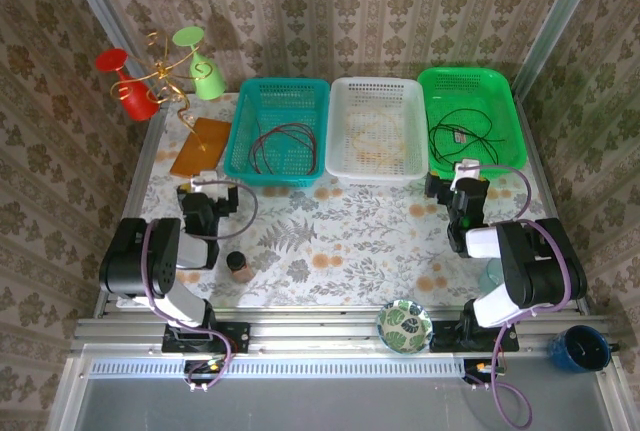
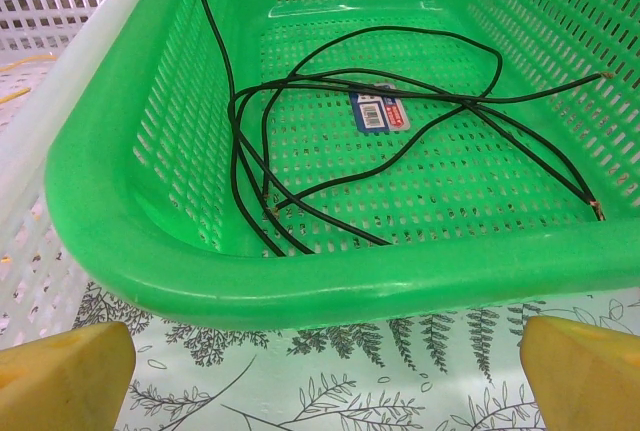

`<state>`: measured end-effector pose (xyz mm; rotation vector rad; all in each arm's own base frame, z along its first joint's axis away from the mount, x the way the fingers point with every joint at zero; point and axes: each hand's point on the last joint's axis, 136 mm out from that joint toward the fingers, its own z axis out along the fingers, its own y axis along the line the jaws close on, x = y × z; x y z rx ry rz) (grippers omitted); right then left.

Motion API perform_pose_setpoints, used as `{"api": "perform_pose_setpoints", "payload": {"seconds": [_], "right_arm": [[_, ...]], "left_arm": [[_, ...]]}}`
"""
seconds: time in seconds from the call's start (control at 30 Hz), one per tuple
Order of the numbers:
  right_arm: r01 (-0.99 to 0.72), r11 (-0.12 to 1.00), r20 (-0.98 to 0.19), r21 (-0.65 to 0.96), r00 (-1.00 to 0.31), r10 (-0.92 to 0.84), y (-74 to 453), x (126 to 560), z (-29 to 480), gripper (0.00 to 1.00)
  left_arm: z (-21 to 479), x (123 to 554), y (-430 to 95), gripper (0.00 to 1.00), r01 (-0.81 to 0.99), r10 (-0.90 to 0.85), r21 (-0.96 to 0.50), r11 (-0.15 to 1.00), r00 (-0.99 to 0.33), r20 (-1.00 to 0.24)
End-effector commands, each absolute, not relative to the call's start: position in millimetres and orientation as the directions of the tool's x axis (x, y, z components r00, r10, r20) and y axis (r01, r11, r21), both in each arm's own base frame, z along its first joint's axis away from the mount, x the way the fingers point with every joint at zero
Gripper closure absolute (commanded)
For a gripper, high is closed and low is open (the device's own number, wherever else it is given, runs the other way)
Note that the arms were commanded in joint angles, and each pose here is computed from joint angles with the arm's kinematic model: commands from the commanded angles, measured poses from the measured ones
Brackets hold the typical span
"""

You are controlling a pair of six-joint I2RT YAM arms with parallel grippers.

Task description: Untangle the cables

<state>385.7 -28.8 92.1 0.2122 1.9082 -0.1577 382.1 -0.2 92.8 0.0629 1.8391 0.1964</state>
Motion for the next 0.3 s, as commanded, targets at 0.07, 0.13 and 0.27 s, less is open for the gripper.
{"api": "perform_pose_setpoints", "payload": {"seconds": [0.07, 0.13, 0.27], "right_arm": [[0.222, 0.975, -0.947, -0.011, -0.316, 0.061, -26.5, 394.3, 99.5, 0.0], [0.22, 0.975, -0.947, -0.009, -0.316, 0.062, -26.4, 393.7, 99.0, 0.0], [0.221, 0.975, -0.949, -0.009, -0.31, 0.061, -26.7, 393.7, 100.7, 0.0]], "left_arm": [[100.3, 395.1, 11.4, 0.0, -0.125, 0.121, 0.166, 0.978, -0.306, -0.944], [100.3, 395.0, 11.4, 0.0, -0.124, 0.124, 0.168, 0.978, -0.305, -0.944], [100.4, 395.0, 11.0, 0.0, -0.123, 0.124, 0.168, 0.978, -0.304, -0.944]]}}
